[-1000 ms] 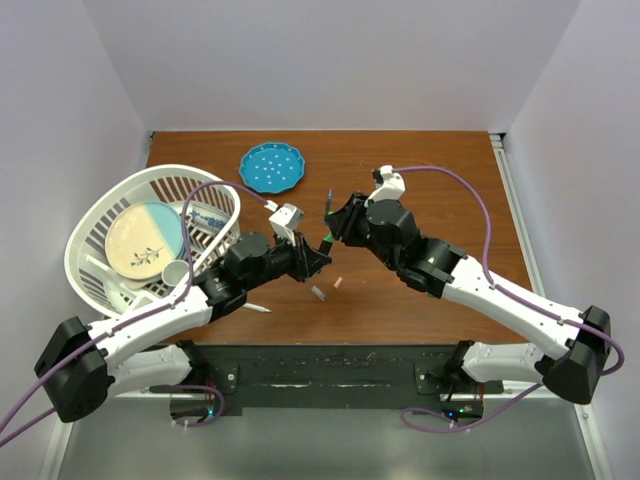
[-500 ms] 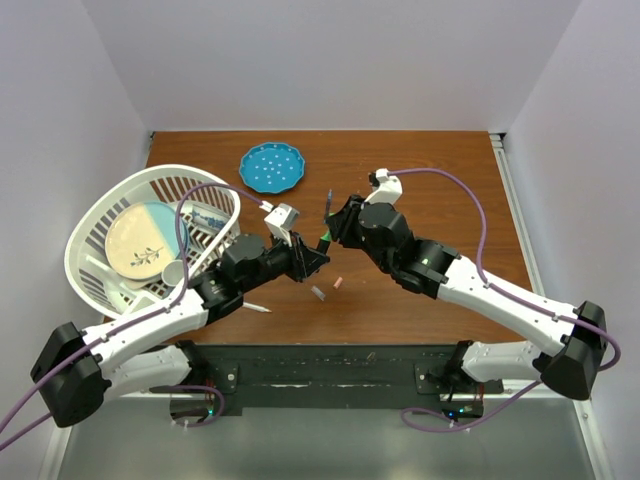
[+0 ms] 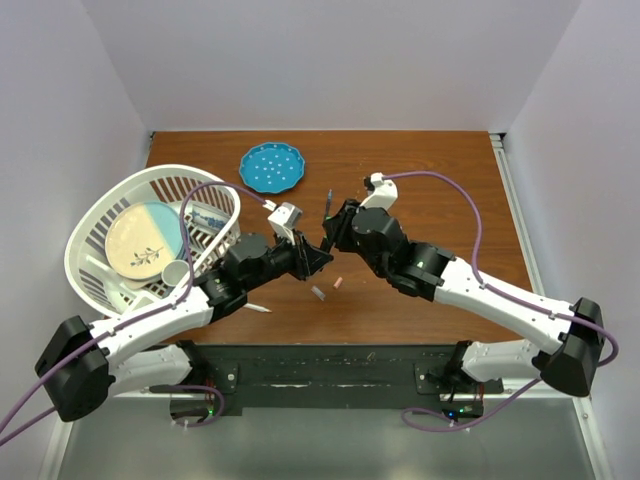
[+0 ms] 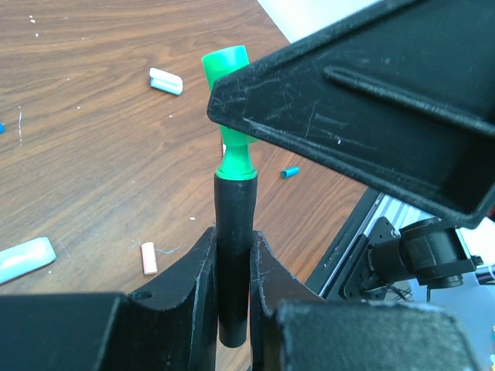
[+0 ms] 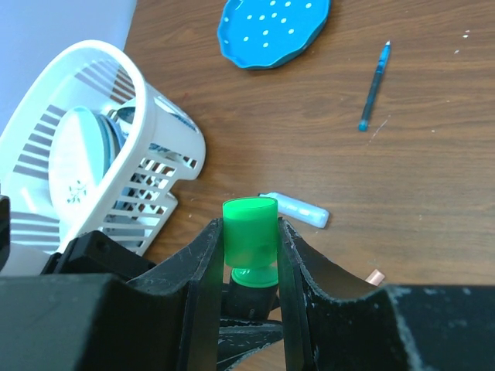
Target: Insert the pens into the pen caps
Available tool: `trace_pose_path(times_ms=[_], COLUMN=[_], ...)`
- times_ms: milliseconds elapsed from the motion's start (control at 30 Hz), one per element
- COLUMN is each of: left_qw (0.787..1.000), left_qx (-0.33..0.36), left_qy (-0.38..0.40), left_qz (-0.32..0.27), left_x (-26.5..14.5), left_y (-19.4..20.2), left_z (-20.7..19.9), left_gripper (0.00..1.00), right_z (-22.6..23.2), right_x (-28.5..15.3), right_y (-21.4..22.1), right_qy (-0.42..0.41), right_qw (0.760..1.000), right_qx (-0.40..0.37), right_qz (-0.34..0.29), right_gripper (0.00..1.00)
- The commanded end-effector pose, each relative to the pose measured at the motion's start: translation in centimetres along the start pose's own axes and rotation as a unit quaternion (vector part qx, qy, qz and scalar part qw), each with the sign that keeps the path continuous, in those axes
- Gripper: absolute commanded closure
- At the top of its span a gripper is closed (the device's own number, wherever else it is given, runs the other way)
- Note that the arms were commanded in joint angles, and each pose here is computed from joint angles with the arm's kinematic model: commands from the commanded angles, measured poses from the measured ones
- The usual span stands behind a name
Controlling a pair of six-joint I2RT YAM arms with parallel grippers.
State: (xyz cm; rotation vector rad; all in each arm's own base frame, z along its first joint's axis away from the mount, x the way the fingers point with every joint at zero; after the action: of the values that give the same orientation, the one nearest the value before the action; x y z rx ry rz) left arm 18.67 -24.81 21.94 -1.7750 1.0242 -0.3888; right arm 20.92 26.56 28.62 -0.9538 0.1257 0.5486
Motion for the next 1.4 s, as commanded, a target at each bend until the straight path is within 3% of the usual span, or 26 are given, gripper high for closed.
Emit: trace_pose_path(times_ms=[0, 400, 567, 800, 967, 1100, 1367], left_qw=[0.997, 0.993, 0.993, 0.994, 0.993, 0.99, 0.96], left_qx=[-0.015, -0.032, -0.029, -0.027, -0.01, 0.006, 0.03], left_qy=[-0.01, -0.015, -0.004, 0.039, 0.086, 0.125, 0.274], left_qz=[-0.07, -0.109, -0.116, -0.096, -0.084, -0.072, -0.037], left_x=[0.4, 1.0, 0.9, -0.7, -2.6, -4.5, -7.7], left_y=[-3.5, -5.7, -5.9, -4.7, -3.7, -3.5, -2.3], left_z=[-0.8, -1.3, -1.6, -2.3, -3.1, -4.1, -6.9], left_gripper=[1.0, 1.0, 1.0, 1.0, 1.0, 1.0, 1.0], right_z=[0.1, 1.6, 3.1, 3.5, 3.7, 3.9, 4.5], right_x=[-0.7, -1.7, -2.4, -4.5, -6.5, -8.6, -12.5], right_y=[1.2, 4.3, 4.7, 2.4, 0.5, -0.9, -3.0], right_qy=[0.027, 0.038, 0.002, -0.065, -0.107, -0.159, -0.265], right_qw=[1.0, 0.999, 0.999, 0.997, 0.994, 0.987, 0.958], right_qx=[0.002, -0.022, 0.014, 0.033, 0.0, -0.038, -0.112], right_qz=[-0.012, -0.001, 0.03, -0.003, -0.01, -0.007, 0.002], right_gripper=[1.0, 0.99, 0.81, 0.51, 0.39, 0.18, 0.17])
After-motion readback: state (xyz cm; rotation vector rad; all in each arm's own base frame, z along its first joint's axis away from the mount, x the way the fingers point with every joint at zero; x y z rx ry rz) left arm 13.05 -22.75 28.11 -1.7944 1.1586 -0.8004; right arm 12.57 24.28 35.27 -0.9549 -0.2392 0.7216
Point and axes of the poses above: each gripper's point midway between its finger pads, its own x axis out along the fingers, its own z axis along the line the jaws close on, y = z × x, the point moved 7 cm from there along -x, back along the fingers, and after that the axes turned 6 degrees about x, right-handed, at the moved point
